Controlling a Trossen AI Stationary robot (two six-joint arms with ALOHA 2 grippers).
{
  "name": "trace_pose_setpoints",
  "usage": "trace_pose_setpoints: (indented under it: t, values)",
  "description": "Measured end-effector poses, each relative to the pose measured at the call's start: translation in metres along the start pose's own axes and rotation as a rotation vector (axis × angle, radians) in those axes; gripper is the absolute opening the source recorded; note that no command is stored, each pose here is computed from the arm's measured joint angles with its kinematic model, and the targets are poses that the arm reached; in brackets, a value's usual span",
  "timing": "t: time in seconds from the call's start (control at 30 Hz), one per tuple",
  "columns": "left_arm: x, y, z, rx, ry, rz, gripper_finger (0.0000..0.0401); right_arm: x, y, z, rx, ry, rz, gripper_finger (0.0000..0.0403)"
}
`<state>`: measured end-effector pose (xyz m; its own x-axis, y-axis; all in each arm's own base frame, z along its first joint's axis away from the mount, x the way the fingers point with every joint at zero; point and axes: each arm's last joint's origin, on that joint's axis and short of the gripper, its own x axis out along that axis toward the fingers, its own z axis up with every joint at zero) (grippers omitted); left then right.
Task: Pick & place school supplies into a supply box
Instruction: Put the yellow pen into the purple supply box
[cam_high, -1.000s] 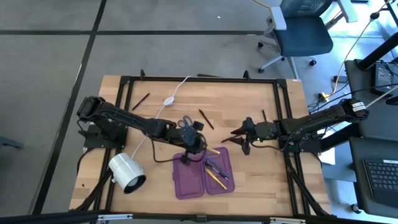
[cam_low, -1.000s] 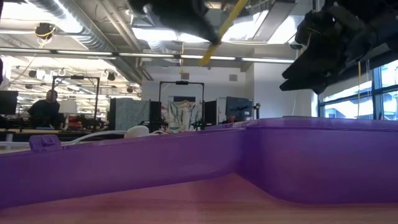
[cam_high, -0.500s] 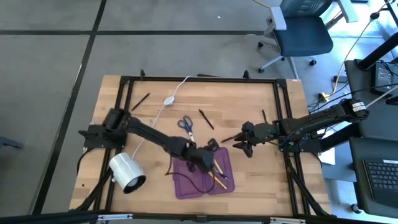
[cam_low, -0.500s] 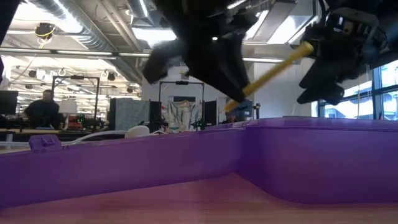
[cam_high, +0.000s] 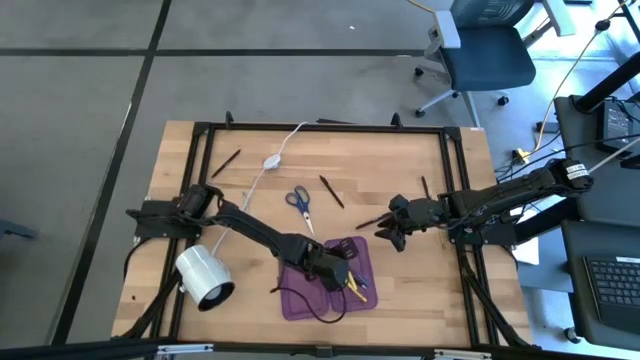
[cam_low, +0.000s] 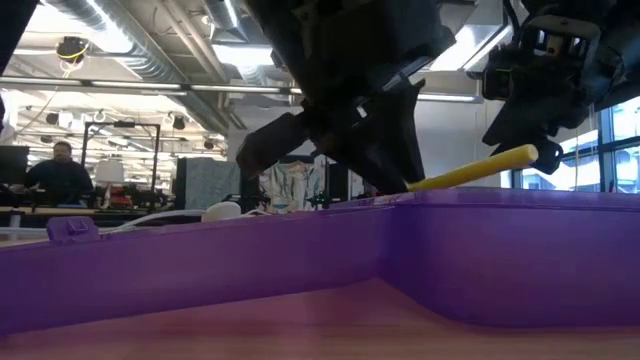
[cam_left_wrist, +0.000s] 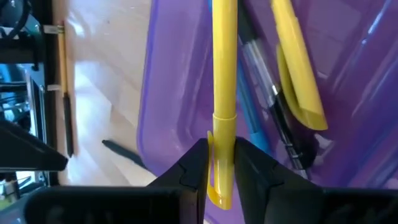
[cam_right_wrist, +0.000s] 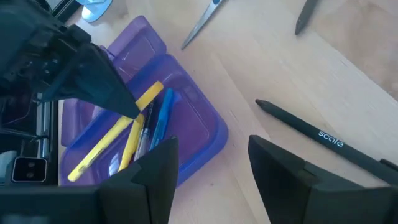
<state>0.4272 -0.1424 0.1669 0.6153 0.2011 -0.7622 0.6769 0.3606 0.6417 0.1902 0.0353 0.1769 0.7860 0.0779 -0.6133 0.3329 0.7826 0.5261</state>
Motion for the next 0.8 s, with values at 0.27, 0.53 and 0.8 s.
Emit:
trace_pose_setpoints:
  t: [0.27,0.53,0.8]
  values:
    - [-0.0002,-0.0049,-0.0001,-0.06,-0.054,-0.096,0.0054,0.0,0.0,0.0,0.001,0.0,0.0,0.0197]
    - [-0.0004,-0.0051,0.0001,-0.08,-0.062,-0.106,0.0054,0.0,0.0,0.0,-0.002,0.001,0.001,0.0197]
    - [-0.0011,-0.0044,0.0,-0.122,-0.005,-0.05,0.0064,0.0,0.0,0.0,-0.003,0.001,0.001,0.0197]
